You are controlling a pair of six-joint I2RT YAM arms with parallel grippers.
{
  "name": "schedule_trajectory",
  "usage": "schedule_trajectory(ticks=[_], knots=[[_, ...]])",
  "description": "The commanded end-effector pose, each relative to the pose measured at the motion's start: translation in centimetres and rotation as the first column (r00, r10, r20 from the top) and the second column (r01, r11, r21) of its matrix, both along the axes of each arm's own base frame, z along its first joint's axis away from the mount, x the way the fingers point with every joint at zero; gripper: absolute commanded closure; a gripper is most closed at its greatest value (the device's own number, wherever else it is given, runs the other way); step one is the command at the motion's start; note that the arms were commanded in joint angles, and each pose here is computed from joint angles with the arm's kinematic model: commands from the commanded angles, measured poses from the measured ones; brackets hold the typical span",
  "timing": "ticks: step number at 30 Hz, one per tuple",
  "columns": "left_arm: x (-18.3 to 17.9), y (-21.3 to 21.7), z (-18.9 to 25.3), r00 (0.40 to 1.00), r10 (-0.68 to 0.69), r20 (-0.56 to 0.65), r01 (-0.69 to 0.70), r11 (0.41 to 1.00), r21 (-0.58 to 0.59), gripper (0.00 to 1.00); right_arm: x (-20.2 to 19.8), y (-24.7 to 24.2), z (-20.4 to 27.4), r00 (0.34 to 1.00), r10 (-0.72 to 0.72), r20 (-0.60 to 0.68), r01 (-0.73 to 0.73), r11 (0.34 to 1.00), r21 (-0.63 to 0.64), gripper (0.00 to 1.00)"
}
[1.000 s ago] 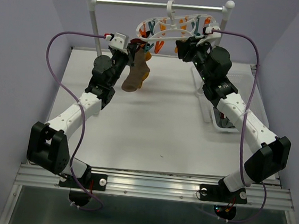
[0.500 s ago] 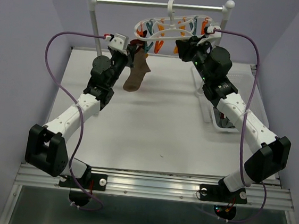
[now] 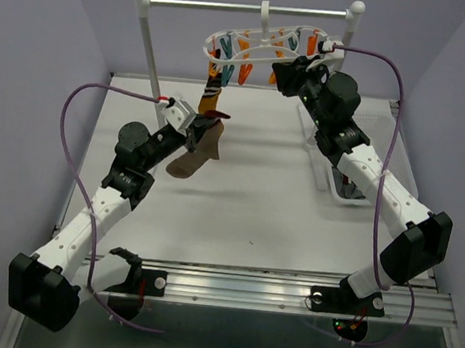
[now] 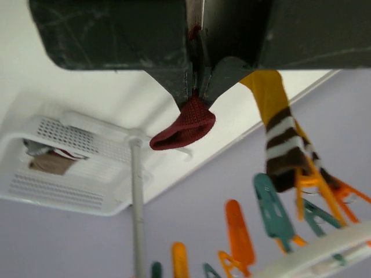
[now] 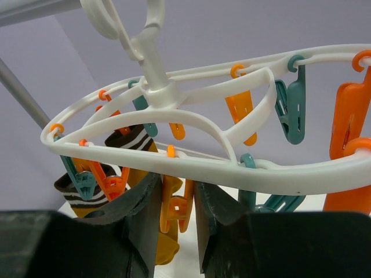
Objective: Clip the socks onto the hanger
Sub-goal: Open the clamp at the hanger, then clamp the sock onto the hanger.
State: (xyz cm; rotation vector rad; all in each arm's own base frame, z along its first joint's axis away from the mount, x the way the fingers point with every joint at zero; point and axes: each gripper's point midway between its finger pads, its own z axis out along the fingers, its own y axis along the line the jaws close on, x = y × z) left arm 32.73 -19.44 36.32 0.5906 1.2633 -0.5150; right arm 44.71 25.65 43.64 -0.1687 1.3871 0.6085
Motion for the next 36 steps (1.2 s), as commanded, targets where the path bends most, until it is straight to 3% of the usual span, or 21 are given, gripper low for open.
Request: schedule_trajectory(ticks=[1,3,5,9,15,21,36], knots=[[-3.8,-2.7,-2.9,0.968,-0.25,0.031,0.244,0.962,0.12,1.0,-1.6,0.1,3.6,0.995,0.057,0.079,-0.058,0.998,0.019,0.99],[-2.5,-3.1,-2.2,0.972,-0.236,0.009,0.235,0.97,0.069,1.0,-1.8,0.4,3.5,0.994,0.077,0.083,-0.077,0.997,0.002,0.99],[-0.5,-3.3,-2.5,0.972,-0.198,-0.127,0.199,0.98,-0.009,1.0,-2.0,0.6,3.4,0.991,0.094,0.091,-0.092,0.995,-0.023,0.99],[3.0,-5.5,-1.9,0.934,-0.233,-0.272,0.22,0.972,-0.077,1.0,-2.3,1.0,3.2,0.988,0.126,0.095,-0.12,0.99,-0.067,0.99],[5.7,-7.0,1.4,0.926,-0.26,-0.276,0.237,0.965,-0.112,1.0,-3.5,2.0,3.0,0.968,0.213,0.136,-0.191,0.969,-0.156,0.99],[6.5,-8.2,2.0,0.897,-0.314,-0.31,0.281,0.948,-0.146,1.0,-3.4,2.2,2.6,0.962,0.227,0.153,-0.193,0.96,-0.204,0.99],[8.3,-9.4,1.1,0.839,-0.335,-0.429,0.239,0.935,-0.263,1.0,-5.0,4.0,1.7,0.91,0.37,0.189,-0.307,0.906,-0.293,0.99]])
